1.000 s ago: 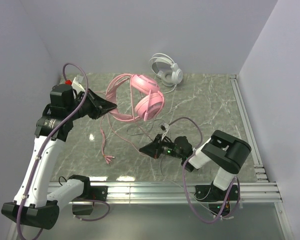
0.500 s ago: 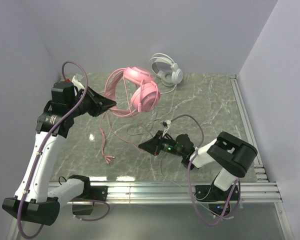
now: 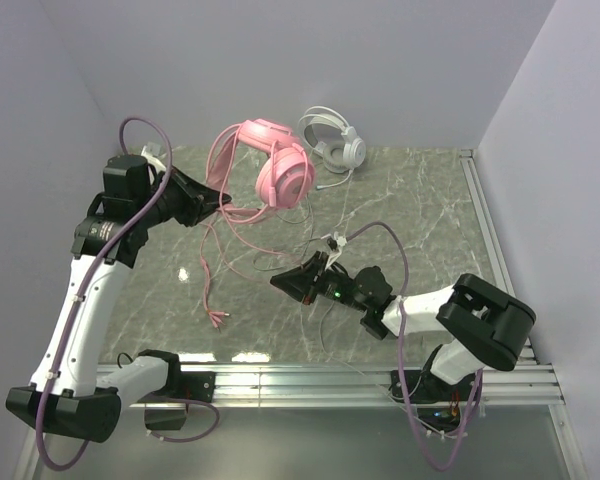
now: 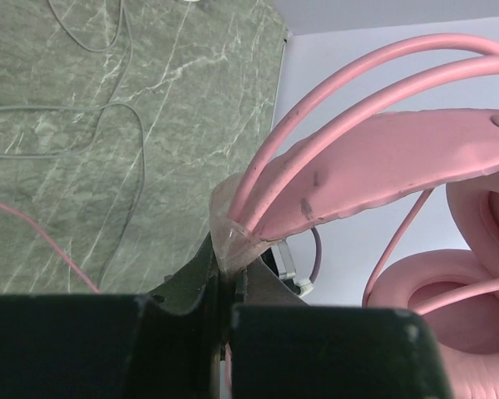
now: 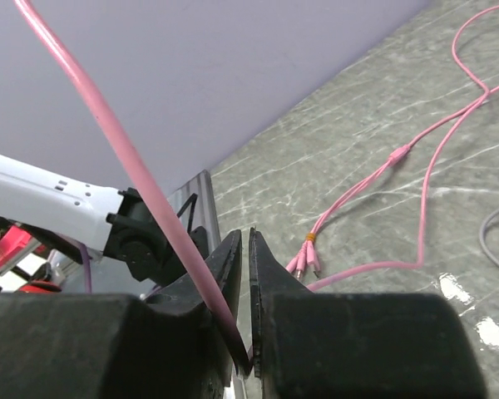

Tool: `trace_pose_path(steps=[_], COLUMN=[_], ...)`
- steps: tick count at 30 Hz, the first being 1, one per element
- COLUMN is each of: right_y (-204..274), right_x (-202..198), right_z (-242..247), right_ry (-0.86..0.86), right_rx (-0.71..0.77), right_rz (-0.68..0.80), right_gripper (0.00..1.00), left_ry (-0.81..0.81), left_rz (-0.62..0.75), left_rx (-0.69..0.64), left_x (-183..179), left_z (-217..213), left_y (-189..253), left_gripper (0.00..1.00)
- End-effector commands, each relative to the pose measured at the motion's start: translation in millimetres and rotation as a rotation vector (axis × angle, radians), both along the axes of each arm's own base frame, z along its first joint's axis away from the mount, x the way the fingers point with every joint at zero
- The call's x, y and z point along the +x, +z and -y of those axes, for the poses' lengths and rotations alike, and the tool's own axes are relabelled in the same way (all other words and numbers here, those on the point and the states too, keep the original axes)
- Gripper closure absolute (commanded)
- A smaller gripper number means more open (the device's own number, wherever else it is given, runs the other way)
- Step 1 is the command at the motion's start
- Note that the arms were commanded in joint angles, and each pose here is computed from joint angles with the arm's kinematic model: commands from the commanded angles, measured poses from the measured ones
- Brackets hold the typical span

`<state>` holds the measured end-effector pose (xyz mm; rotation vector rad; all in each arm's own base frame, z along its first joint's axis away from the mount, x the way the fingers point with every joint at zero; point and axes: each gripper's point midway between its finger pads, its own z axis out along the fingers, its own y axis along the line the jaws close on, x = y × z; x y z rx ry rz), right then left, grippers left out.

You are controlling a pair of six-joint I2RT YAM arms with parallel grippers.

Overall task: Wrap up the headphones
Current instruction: Wrap the headphone cable with the right arm

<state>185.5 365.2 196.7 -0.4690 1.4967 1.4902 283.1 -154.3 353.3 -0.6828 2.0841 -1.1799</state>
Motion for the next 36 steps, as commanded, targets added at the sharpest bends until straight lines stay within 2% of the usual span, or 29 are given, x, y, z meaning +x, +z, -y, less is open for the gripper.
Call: trace_pose_path(steps=[1,11,15,27,30,32,33,36], right_y=[38.6,39.0,36.4,57.1,58.4,60.9,57.7,54.4], right_x=[4.9,7.9,11.2,17.2,16.6,18.1,17.7,19.2], right_z=[-0.5,-3.9,-6.8,-11.9,-12.5,-16.0,-18.0,-19.8], right_ry=[-0.030,-0.043,-0.054,-0.123,-0.119,-0.113,-0.105,-0.101], right_rx=[0.097,0.097,0.089,0.062,0.064,0.058,0.045,0.038], right_rz=[0.113,0.141,0.163,0.379,0.389,0.385,0.378,0.360], right_gripper=[0.85,0.76,0.75,0.71,0.70,0.75,0.83,0.96], left_ry=[0.000,0.020,0.022,0.008,0.007,0.008,0.008,0.008], left_rz=[0.123,0.116,0.116,0.101,0.102,0.102,0.105,0.099], left_rx=[-0.054,-0.048,-0.049,-0.043,-0.041,-0.038,-0.038,-0.041], left_x=[1.0,2.3,1.0,0.7,0.8,1.2,1.3,2.1], left_z=[2.1,-0.5,-0.4,5.8,6.4,6.9,7.0,7.7], left_y=[45.4,46.5,46.8,43.1,43.9,44.1,45.0,44.0], left_gripper=[0.99,1.00,0.99,1.00,1.00,0.99,0.99,0.99])
